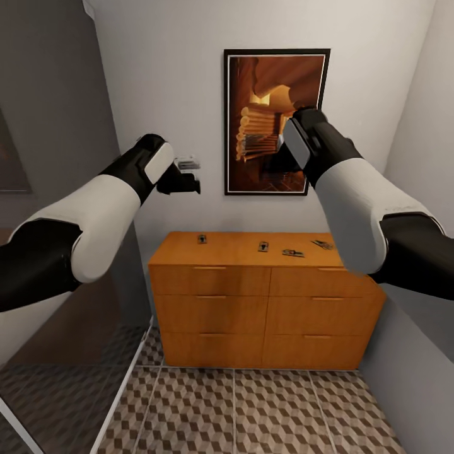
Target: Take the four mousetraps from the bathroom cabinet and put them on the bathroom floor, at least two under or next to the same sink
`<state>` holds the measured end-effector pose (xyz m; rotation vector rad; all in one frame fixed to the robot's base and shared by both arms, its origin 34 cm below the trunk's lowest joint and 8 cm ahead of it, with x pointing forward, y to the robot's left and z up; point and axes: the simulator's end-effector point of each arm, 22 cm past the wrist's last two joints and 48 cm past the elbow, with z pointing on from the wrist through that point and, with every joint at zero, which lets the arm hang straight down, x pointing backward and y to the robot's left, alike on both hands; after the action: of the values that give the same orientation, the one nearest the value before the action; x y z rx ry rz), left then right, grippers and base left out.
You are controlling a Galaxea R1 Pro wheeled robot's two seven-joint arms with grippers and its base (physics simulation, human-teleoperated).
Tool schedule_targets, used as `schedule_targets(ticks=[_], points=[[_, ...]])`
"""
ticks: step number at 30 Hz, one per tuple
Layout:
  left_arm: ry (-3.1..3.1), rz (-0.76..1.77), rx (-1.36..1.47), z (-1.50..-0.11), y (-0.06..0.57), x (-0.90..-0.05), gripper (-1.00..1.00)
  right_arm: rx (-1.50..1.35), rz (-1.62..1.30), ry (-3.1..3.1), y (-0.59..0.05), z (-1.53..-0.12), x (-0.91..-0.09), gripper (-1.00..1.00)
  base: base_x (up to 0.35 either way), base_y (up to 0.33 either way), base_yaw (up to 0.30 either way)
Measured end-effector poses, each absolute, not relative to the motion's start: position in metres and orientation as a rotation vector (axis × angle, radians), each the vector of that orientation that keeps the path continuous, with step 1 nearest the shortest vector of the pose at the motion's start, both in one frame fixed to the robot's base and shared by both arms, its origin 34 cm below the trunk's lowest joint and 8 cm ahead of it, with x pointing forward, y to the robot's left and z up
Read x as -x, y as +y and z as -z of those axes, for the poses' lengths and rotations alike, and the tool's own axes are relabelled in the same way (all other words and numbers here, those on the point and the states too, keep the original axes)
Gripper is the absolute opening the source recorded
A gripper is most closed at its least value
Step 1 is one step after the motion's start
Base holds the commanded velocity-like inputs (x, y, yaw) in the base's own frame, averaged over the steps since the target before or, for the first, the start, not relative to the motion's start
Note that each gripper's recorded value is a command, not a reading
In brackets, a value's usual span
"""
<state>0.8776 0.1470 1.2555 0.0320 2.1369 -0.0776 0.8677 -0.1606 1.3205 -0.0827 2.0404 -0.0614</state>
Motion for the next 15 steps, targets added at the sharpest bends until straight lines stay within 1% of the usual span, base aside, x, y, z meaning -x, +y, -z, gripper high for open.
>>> schedule_targets(ticks=[9,15], points=[[2.134,0.081,-0.025,-1.244,0.147,-0.881,1.00,0.087,-0.021,1.942,-0.146,-1.395,-0.852,1.00,0.000,0.000,0.000],[2.133,0.081,-0.024,-1.242,0.147,-0.882,1.00,0.088,-0.031,1.915,-0.145,-1.414,-0.847,1.00,0.001,0.000,0.000]])
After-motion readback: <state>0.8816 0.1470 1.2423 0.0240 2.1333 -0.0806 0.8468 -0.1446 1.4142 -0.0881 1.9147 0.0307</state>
